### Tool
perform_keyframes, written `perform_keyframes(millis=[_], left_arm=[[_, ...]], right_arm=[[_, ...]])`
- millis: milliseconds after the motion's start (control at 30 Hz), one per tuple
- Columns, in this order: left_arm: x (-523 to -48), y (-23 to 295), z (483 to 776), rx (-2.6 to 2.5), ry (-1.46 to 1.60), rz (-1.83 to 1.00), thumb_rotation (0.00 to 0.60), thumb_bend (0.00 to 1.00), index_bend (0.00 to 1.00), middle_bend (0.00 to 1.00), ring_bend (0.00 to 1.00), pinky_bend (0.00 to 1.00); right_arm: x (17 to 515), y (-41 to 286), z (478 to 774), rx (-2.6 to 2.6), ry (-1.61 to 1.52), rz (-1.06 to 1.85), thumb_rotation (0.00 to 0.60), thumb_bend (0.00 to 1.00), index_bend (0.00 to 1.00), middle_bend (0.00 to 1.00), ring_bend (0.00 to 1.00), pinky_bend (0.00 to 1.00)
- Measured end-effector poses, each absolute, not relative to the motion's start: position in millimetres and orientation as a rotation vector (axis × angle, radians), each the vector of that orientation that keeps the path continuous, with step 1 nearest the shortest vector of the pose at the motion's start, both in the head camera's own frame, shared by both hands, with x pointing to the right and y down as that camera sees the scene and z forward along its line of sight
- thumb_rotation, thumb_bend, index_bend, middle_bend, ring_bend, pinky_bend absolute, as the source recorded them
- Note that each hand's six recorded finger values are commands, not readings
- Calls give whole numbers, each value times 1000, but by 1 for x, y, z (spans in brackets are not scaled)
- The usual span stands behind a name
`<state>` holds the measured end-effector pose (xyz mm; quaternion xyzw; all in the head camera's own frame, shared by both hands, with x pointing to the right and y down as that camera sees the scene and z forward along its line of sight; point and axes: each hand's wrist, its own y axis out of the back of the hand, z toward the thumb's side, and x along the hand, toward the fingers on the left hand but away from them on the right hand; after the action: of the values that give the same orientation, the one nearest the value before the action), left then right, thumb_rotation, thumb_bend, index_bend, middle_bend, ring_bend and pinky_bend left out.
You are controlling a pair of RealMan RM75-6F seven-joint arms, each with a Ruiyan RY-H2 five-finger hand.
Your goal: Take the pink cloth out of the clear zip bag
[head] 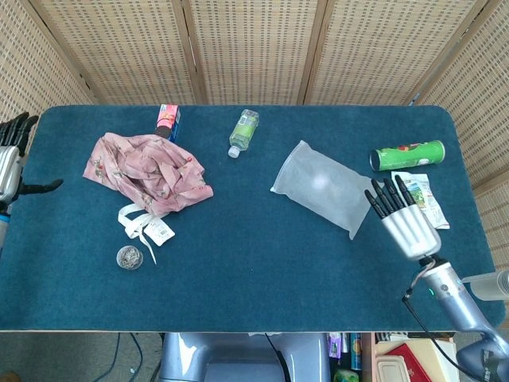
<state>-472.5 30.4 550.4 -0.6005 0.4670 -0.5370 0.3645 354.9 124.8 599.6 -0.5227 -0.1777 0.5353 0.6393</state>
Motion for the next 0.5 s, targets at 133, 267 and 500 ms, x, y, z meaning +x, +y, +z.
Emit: perform_keyframes(millis=[133,267,500], left_arm=[[-479,69,541,-1486,1210,-1360,600,0,0,0,0,0],[-485,128,538,-1454,1224,-1393,600,0,0,0,0,0],[-468,196,541,-1479,1252,-1405,600,0,0,0,0,0]], right_arm=[[372,154,579,-1317,-625,1235,600,0,0,0,0,0],[379,185,562,-1404,-792,1243,600,0,0,0,0,0],[383,219,549,-1414,-885,1282,600,0,0,0,0,0]])
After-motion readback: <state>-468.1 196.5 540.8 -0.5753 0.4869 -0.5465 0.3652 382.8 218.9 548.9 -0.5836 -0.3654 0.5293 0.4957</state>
